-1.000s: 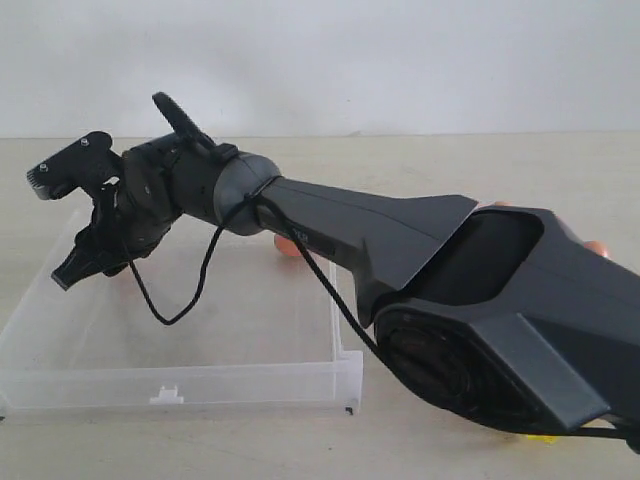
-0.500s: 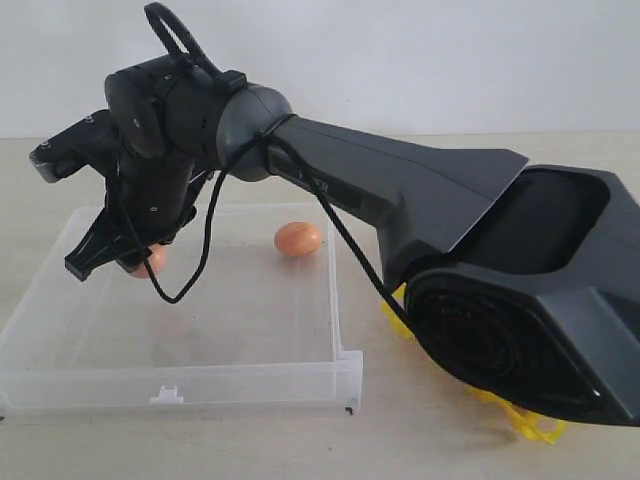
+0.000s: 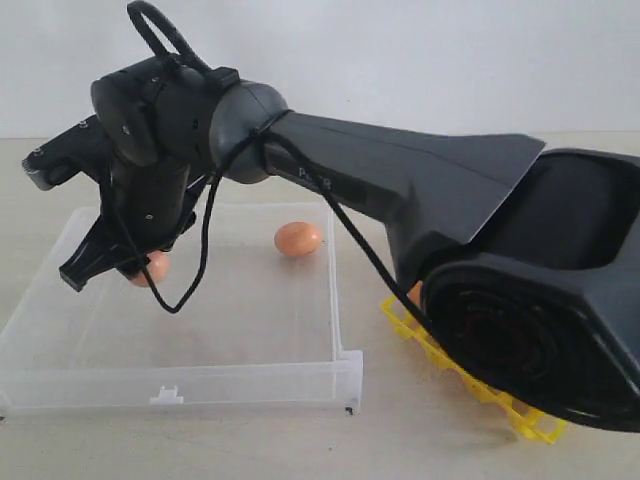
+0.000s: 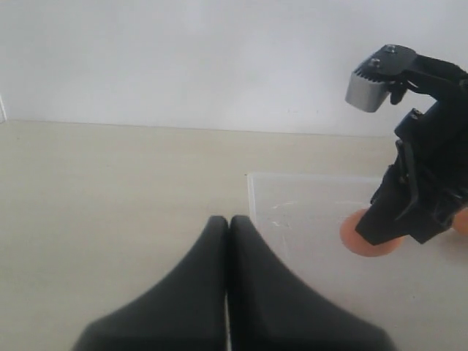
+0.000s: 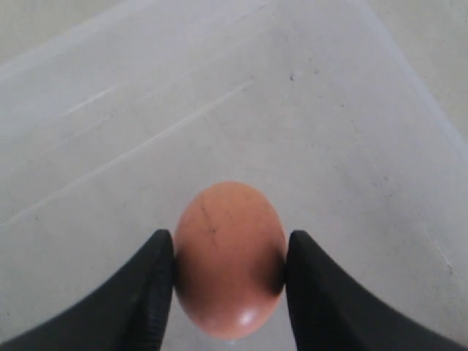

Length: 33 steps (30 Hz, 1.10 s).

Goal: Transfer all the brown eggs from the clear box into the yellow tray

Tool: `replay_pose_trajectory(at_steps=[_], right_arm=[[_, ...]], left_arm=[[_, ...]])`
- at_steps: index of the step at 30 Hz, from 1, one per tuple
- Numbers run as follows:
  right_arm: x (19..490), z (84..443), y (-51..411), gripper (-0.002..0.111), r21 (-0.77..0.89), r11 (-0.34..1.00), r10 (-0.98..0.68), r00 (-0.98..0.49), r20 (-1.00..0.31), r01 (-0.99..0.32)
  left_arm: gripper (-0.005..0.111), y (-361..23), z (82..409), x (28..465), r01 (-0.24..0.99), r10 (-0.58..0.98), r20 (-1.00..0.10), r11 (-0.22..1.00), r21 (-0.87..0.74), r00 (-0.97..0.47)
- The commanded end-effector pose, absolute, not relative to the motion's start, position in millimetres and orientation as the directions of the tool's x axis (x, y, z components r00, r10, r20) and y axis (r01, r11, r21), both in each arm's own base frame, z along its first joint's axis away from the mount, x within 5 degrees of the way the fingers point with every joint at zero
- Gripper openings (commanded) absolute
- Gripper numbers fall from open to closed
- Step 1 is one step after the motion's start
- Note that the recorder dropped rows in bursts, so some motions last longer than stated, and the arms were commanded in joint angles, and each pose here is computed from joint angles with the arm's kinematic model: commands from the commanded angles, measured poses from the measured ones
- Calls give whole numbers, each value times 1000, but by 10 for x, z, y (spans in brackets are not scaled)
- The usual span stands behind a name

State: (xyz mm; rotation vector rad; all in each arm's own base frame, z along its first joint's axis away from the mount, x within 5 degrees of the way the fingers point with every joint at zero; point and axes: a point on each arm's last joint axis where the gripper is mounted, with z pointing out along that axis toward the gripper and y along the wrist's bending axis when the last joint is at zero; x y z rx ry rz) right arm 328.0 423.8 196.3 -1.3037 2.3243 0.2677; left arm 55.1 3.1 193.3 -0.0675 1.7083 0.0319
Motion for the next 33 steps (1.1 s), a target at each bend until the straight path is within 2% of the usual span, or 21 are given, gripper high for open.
replay_pose_trajectory(at_steps=[1,3,6,9,12,17,26,33], right_arm=[[3193,2090,4075,2,-94,547,-739,-427,-521,-832],[3142,2125,3965,2,-83,570,-696,-427,-577,-817],[3007,2161,3687,2,-22,633,-528,-411,-744,-774],[2900,1971,3425,2,84,703,-408,-497,-766,-707],[2798,1907,3302,2,93,697,-377,-475,-795,-711],[2801,1891,3287,2,142,722,-337,-523,-783,-677],[2739,1744,3200,2,113,746,-437,-610,-661,-656],[2737,1722,3196,3,110,748,-445,-618,-648,-654]], left_arm=[[-4,32,1921,554,-64,-24,-989,998,-15,-143],[-4,32,1921,554,-64,-24,-989,998,-15,-143],[-4,32,1921,554,-64,-24,-989,998,-15,-143],[-4,32,1921,554,-64,-24,-989,998,-15,-143],[-4,32,1921,554,-64,-24,-989,998,-15,-143],[-4,32,1921,554,-64,-24,-989,998,-15,-143],[-4,32,1921,554,-64,-24,-989,998,-15,-143],[-4,32,1921,554,-64,-24,-989,998,-15,-143]])
